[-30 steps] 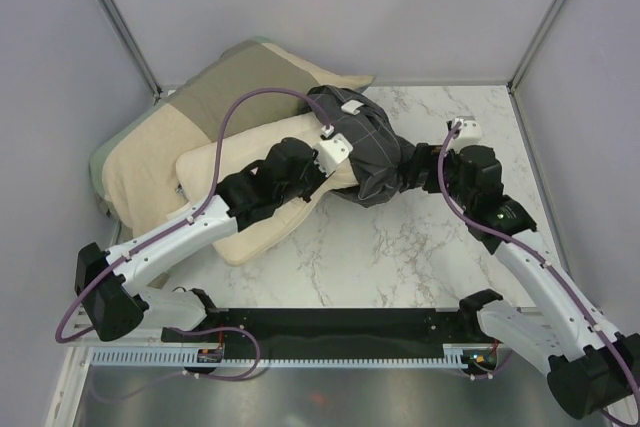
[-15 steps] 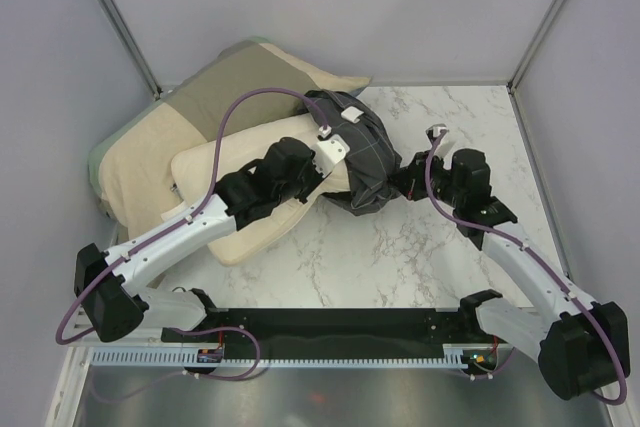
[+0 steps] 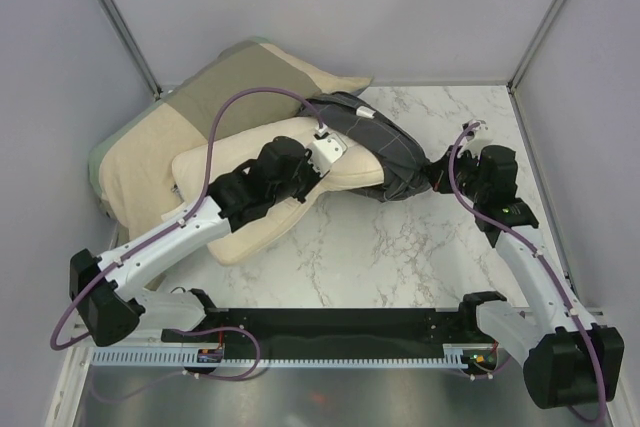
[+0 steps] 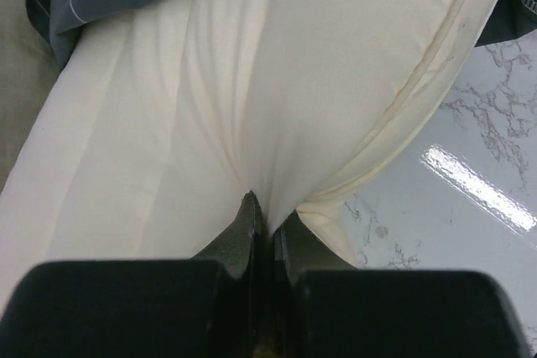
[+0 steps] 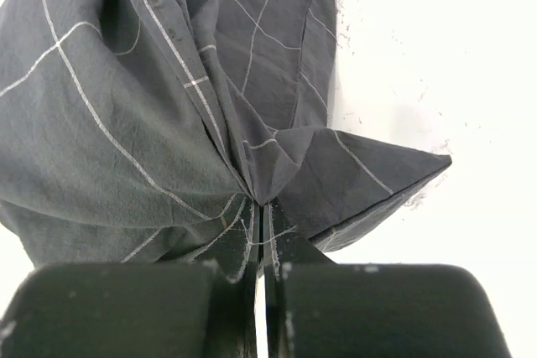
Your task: Remove the pillowcase from the pillow
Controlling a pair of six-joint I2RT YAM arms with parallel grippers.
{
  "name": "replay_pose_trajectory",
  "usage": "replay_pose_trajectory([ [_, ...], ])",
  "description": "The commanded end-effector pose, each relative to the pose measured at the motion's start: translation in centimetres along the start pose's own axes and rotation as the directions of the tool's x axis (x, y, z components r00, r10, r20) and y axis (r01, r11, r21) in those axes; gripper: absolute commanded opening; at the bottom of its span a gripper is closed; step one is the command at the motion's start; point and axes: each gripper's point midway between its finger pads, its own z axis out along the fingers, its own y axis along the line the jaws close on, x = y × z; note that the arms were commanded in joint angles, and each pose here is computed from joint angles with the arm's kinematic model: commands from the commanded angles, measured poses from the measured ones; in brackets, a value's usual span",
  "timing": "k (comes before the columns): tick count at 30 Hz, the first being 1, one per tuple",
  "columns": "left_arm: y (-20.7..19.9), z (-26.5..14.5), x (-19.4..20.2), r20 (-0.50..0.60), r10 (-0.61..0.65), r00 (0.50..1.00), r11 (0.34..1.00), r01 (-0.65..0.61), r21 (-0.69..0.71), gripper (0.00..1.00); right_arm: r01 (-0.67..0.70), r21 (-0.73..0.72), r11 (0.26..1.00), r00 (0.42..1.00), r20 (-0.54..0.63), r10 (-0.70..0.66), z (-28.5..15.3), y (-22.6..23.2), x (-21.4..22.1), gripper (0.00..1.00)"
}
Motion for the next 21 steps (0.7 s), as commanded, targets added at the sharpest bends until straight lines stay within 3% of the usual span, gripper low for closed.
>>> replay_pose_trajectory([
  [1,4.9,-2.2,-1.9,0.079,-0.012,0.997,0.983,0.026,-0.182,0.02,0.041,0.03,0.999,0.999,0.035,-0.042,-0.5,-0.4,-1.8,0.0],
  [13,1.7,-2.6,-2.6,0.149,0.044,0.988,0.999,-0.045,0.004,0.02,0.022,0.116,0.993,0.999,0.027,-0.025,-0.8,-2.8,-1.6,0.0],
  [21,0.8,-2.9,-3.0,0.178,0.053,0.983,0.996,-0.064,0.056,0.02,-0.007,0.154,0.988,1.0,0.023,0.003,-0.8,-3.8,-1.8,0.0],
])
